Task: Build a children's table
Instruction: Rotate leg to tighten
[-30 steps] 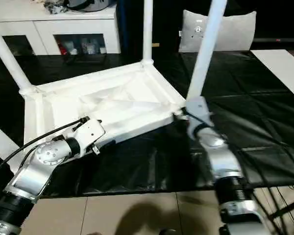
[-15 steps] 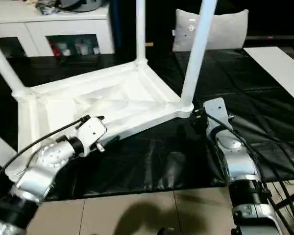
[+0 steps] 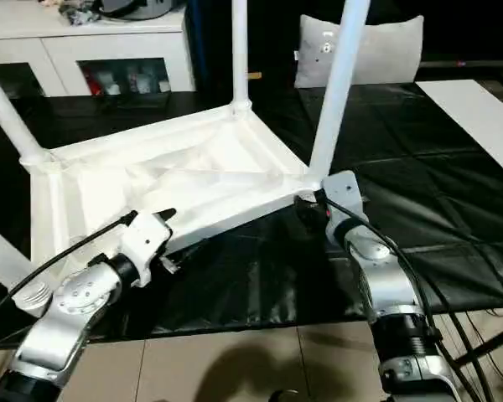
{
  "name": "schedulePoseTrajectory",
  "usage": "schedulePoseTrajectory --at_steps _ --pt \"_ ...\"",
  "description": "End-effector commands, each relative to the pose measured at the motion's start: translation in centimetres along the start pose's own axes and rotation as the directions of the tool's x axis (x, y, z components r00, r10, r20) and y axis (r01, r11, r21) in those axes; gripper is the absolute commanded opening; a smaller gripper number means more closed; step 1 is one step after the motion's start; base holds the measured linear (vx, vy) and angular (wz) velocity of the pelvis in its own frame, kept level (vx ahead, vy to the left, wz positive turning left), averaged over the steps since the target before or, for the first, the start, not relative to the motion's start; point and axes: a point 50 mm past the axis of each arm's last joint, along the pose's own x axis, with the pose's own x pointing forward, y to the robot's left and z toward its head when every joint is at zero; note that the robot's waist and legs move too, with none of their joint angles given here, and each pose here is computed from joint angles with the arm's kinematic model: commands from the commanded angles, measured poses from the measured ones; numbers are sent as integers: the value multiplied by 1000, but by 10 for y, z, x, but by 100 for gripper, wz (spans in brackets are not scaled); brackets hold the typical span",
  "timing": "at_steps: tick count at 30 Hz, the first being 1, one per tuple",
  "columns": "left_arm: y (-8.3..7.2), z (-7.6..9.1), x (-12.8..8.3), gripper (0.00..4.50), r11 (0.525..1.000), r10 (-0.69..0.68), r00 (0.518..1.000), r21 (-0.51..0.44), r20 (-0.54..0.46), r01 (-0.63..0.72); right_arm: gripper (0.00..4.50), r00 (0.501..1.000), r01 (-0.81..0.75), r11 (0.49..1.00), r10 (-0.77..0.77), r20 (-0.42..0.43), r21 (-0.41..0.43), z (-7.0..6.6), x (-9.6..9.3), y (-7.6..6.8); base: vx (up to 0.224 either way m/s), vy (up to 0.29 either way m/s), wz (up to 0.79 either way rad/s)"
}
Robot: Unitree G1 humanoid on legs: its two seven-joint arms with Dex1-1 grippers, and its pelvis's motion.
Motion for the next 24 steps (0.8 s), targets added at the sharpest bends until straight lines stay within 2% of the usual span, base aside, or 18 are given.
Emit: schedulePoseTrajectory --at_steps 1,6,9,10,15,19,22,24 --pt "-2 5 -10 441 999 -32 999 -23 26 33 450 999 -41 998 42 31 -39 12 9 4 0 0 0" --pt "-6 2 -30 441 998 -43 999 -52 18 44 450 996 -68 995 71 47 -67 26 26 4 0 0 0" --pt "-7 2 -33 441 998 -42 999 -53 15 43 450 997 -66 995 70 46 -70 27 29 2 0 0 0" --pt "-7 2 -41 441 998 -38 999 -58 9 38 450 997 -59 995 62 41 -75 32 35 -2 0 0 0" --pt "-9 3 -56 441 996 -39 999 -85 3 39 450 998 -26 997 29 51 -72 41 43 -13 0 0 0" --pt "-10 -2 -76 441 993 -35 999 -111 -15 33 450 997 65 997 -63 48 -47 47 43 -33 0 0 0" --pt "-7 -11 -84 441 995 -15 997 -103 -80 7 450 988 151 989 -151 28 2 41 36 -55 0 0 0" --pt "-4 -15 -87 441 995 -3 995 -95 -102 -6 450 986 168 986 -168 21 8 39 34 -60 0 0 0"
